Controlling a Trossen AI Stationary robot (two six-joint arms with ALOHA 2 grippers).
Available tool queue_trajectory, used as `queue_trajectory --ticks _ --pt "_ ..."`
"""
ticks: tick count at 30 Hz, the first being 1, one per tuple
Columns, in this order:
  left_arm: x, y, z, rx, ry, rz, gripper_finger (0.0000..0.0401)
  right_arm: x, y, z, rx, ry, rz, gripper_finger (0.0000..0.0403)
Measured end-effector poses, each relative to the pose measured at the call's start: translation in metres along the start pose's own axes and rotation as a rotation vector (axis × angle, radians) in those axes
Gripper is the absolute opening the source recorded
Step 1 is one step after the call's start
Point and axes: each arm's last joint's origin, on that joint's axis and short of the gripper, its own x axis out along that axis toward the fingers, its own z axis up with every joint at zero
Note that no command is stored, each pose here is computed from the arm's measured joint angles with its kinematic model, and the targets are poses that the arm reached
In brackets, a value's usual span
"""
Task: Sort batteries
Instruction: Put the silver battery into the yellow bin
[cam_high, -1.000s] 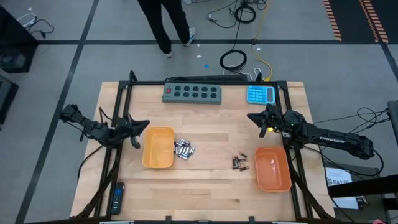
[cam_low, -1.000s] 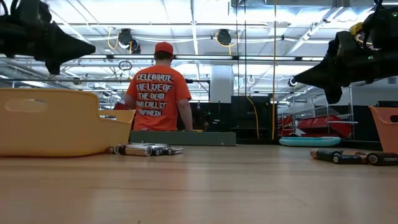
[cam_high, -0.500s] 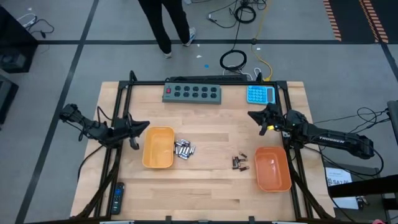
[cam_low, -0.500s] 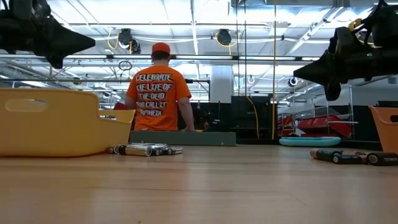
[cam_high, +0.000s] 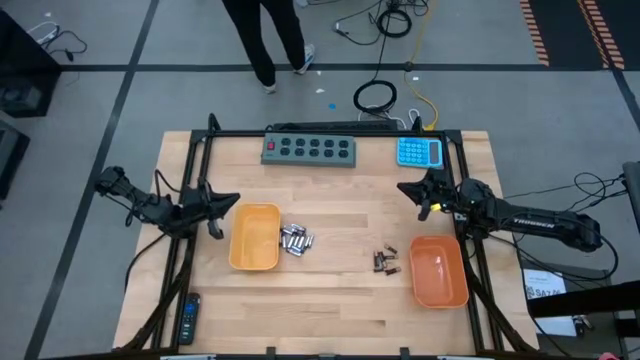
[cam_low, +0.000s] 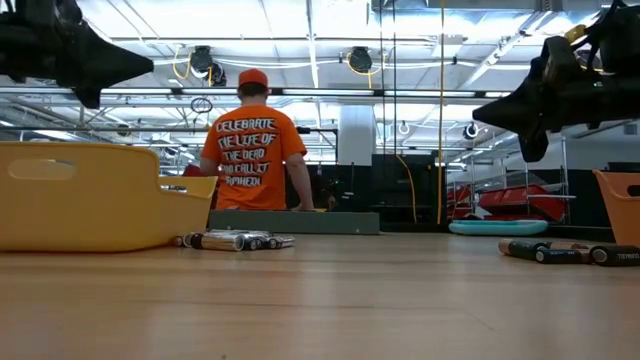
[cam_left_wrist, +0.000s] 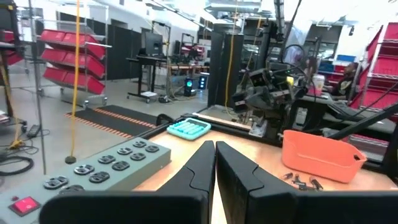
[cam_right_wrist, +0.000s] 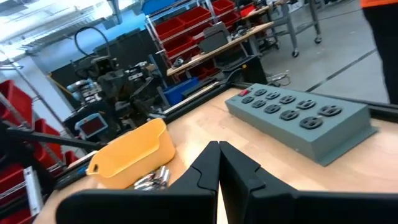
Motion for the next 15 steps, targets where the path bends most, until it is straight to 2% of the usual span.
queue_trajectory --ticks 4,8,15 --pt "0.002 -0.001 0.011 0.052 0.044 0.043 0.0024 0.0 0.004 -0.002 0.0 0.01 0.015 0.0" --pt "0.007 -0.004 0.025 0.099 0.126 0.095 0.0024 0.001 0.003 -0.007 -0.02 0.038 -0.036 0.0" --pt "0.036 -0.021 0.044 0.23 0.274 0.173 0.0024 0.014 0.01 -0.005 -0.058 0.104 -0.099 0.0"
